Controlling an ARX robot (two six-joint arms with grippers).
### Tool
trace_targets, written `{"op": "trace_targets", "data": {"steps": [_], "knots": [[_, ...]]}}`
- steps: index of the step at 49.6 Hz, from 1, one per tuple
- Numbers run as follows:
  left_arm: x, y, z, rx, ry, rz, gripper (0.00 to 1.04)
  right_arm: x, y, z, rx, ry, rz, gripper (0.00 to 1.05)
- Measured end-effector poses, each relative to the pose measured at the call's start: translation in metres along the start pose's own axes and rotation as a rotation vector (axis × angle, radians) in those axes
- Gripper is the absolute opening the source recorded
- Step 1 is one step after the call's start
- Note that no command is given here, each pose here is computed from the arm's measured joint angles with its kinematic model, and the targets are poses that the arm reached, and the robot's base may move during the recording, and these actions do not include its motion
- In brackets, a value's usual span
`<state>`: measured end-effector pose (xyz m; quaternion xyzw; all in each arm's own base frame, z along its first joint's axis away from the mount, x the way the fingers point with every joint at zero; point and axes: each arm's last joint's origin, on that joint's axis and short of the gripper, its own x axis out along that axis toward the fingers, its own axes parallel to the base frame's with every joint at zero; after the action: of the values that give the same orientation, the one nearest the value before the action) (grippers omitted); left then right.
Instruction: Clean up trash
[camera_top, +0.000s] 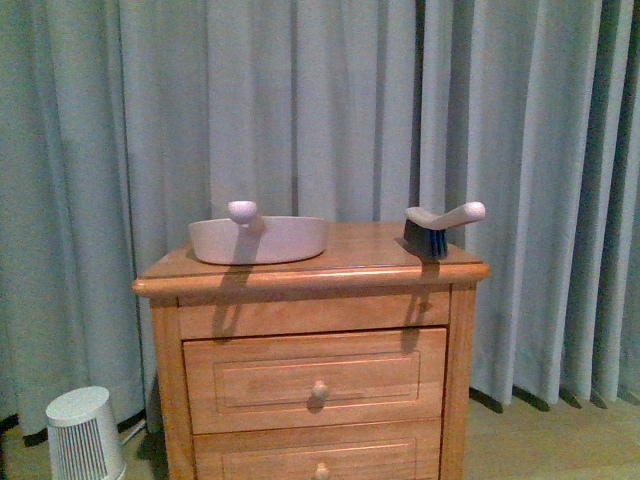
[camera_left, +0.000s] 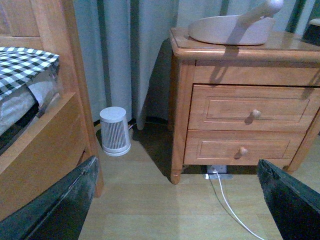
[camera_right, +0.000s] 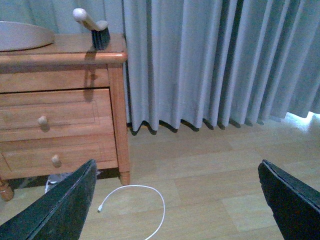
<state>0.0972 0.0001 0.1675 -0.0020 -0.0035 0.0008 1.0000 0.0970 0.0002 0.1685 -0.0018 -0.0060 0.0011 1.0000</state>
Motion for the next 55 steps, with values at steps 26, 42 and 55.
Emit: {"op": "trace_targets", "data": {"steps": [26, 42, 55], "knots": [[0.0, 0.0, 0.0, 0.0, 0.0, -0.001, 0.97, 0.0, 0.0, 0.0, 0.0, 0.0, -0.001, 0.97], [0.0, 0.0, 0.0, 0.0, 0.0, -0.001, 0.97, 0.0, 0.0, 0.0, 0.0, 0.0, 0.0, 0.97], [0.0, 0.0, 0.0, 0.0, 0.0, 0.0, 0.97, 0.0, 0.0, 0.0, 0.0, 0.0, 0.0, 0.97]]}}
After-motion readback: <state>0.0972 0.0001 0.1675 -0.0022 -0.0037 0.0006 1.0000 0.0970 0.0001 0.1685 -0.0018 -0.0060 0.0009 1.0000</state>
